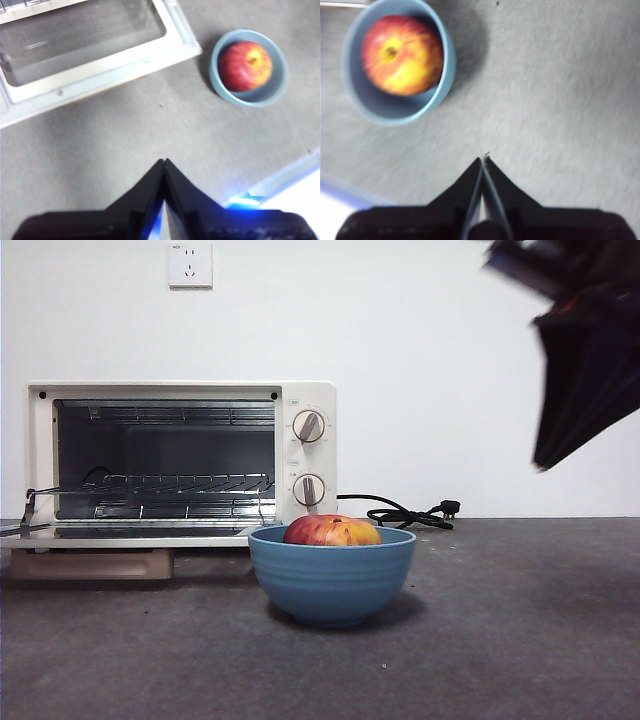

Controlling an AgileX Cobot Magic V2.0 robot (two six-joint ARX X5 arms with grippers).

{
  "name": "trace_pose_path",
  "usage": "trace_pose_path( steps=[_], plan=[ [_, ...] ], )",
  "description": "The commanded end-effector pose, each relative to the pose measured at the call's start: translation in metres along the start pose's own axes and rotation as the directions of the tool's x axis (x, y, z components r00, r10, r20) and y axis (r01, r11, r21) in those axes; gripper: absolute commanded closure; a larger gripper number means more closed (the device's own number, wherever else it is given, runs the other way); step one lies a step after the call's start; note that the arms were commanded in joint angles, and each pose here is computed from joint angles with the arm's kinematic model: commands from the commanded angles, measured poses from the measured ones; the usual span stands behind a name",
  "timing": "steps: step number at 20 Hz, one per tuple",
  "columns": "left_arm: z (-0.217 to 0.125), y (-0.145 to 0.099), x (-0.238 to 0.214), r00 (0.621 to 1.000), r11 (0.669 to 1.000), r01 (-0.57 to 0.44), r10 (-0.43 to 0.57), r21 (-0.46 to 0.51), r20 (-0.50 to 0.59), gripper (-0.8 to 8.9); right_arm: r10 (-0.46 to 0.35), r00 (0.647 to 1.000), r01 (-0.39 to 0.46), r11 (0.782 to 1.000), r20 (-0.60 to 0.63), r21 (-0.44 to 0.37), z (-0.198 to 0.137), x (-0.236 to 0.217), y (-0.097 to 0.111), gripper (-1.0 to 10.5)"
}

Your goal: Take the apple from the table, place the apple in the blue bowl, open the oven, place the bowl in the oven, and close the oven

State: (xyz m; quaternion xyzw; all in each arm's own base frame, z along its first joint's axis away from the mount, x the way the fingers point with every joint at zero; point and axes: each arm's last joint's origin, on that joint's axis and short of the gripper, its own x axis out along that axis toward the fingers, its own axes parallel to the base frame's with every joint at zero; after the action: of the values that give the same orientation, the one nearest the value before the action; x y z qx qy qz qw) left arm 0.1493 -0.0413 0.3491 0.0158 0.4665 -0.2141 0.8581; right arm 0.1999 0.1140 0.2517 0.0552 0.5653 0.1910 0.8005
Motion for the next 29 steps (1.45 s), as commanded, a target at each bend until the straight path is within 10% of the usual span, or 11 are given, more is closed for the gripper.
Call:
trace_pose_path(
  steps=[1, 3, 16, 23, 29],
  plan=[
    [-0.012, -0.005, -0.016, 1.0, 1.0, 0.003, -0.003, 0.014, 0.03, 8.19, -0.014, 1.0, 0.014, 1.0, -0.006, 0.002, 0.016, 0.008, 0.014, 8.0],
    [-0.024, -0.008, -0.029, 0.999, 1.0, 0.002, -0.002, 0.002, 0.047, 8.19, -0.006, 1.0, 0.006, 1.0, -0.012, -0.001, 0.032, 0.014, 0.026, 6.5],
    [-0.05, -0.015, -0.052, 0.995, 1.0, 0.003, -0.001, -0.015, 0.1, 8.19, -0.078, 0.987, 0.081, 0.997, -0.14, 0.017, 0.08, 0.098, 0.033, 6.7],
    [-0.05, -0.015, -0.052, 0.995, 1.0, 0.002, 0.0, -0.013, 0.101, 8.19, -0.084, 0.99, 0.085, 0.996, -0.114, 0.011, 0.083, 0.109, 0.035, 9.7],
    [-0.05, -0.015, -0.052, 0.995, 1.0, -0.005, 0.006, -0.007, 0.101, 8.19, -0.09, 0.992, 0.087, 0.996, -0.094, -0.037, 0.085, 0.102, 0.052, 9.6]
  ],
)
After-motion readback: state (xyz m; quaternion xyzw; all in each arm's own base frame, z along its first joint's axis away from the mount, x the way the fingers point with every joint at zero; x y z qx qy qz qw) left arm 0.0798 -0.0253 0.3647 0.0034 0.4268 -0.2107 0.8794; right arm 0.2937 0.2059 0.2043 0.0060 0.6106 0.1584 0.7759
